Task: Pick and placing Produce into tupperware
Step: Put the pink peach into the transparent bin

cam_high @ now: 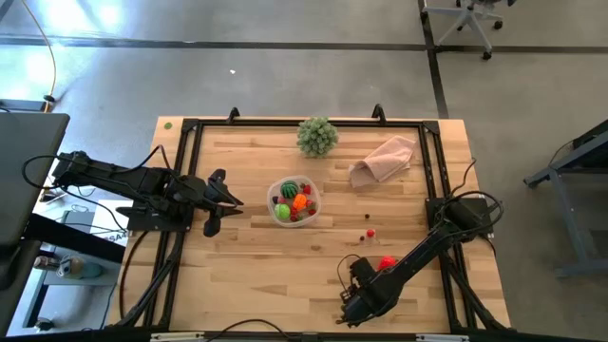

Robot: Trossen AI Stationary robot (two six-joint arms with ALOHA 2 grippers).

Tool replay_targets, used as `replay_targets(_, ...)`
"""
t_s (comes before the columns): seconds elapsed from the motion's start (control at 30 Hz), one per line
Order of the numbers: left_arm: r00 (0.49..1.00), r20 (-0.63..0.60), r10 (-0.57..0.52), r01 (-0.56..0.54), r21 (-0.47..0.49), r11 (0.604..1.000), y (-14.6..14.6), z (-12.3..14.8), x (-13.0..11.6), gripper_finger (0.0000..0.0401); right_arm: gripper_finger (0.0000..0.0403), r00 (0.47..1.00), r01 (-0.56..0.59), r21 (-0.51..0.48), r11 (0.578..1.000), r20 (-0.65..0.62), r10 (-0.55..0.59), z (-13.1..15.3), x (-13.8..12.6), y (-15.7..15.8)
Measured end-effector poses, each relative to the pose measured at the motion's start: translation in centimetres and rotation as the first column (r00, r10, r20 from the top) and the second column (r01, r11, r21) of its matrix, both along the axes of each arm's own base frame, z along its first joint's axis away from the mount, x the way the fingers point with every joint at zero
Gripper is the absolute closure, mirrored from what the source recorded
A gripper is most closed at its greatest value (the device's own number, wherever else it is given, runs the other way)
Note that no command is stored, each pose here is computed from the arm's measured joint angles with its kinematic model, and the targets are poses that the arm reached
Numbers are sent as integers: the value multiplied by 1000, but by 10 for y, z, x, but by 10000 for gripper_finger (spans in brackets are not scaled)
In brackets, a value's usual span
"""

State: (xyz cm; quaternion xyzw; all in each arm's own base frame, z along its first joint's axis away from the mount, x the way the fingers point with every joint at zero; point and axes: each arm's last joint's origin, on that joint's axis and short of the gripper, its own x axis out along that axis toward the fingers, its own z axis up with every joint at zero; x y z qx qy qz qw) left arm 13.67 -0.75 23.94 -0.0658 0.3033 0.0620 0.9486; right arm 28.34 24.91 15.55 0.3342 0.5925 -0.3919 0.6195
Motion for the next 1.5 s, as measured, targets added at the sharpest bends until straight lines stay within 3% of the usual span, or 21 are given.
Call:
replay_targets(0.3,1000,0,0,0,0,1000,0,0,0,300,132,1000,-28,10,1000,-5,28,0,0,1)
replay_targets(0.57,1000,0,0,0,0,1000,0,0,0,300,161,1000,-28,3,1000,-1,28,0,0,0)
replay_targets(1.27,1000,0,0,0,0,1000,0,0,0,300,162,999,-37,-32,999,27,38,0,1,-1)
replay_targets(1.5,1000,0,0,0,0,1000,0,0,0,300,163,988,-36,-73,997,150,47,22,1,-5)
